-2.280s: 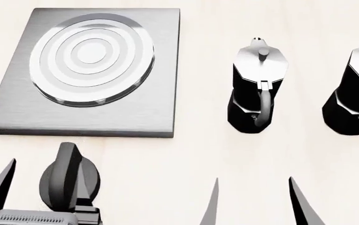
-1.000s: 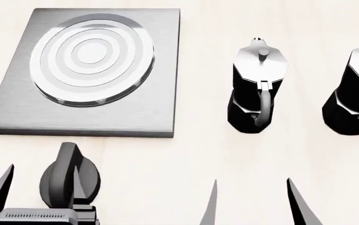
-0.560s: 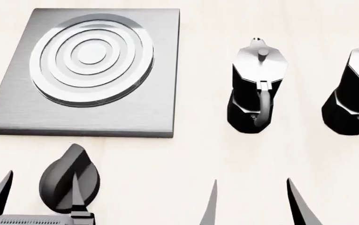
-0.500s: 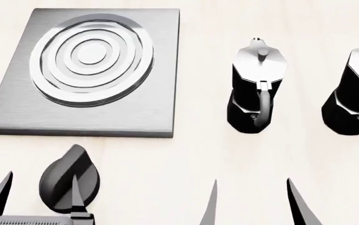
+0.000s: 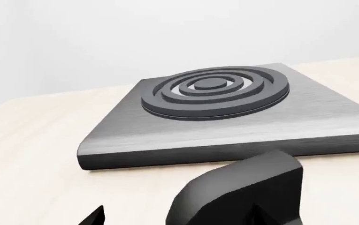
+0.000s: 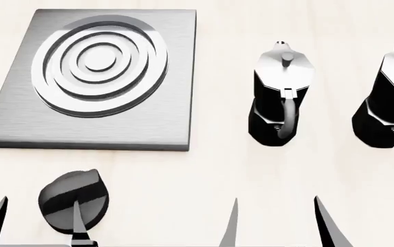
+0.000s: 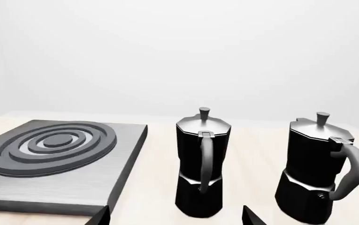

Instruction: Turn off the stove.

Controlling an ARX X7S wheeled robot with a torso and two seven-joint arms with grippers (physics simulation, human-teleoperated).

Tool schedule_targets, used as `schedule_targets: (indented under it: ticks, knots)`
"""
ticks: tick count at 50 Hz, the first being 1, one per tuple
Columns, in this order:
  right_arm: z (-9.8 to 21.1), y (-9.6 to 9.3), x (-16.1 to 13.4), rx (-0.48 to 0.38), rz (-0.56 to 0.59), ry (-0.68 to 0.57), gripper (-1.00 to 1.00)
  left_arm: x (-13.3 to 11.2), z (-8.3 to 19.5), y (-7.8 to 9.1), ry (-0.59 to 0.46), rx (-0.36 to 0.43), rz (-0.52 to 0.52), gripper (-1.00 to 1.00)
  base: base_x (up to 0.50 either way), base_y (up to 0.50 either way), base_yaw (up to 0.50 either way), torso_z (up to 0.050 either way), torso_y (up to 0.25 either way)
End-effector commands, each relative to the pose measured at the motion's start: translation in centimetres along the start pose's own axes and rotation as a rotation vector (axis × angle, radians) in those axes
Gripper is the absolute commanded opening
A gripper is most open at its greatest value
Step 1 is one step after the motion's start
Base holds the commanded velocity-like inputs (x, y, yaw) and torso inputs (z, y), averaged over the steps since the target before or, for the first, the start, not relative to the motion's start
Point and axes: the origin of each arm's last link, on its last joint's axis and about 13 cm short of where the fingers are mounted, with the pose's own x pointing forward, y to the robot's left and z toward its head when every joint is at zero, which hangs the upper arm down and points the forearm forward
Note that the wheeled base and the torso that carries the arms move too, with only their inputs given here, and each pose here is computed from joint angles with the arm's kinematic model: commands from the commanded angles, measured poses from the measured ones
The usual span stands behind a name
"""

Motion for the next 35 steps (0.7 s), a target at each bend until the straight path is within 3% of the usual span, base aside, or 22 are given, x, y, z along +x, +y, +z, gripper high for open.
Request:
schedule_targets:
  ticks: [1, 35]
  knots:
    - [-0.03, 0.01, -0.02, -0.002, 0.000, 0.001, 1.00, 0.05, -0.75, 1.77, 0.052, 0.009, 0.114, 1.00, 0.00, 0.00, 0.00, 0.000, 0.000]
    - [-0.10, 0.07, 0.01, -0.001, 0.002, 0.003, 1.00, -0.14, -0.75, 2.17, 0.072, -0.009, 0.140, 1.00, 0.00, 0.00, 0.00, 0.000, -0.001]
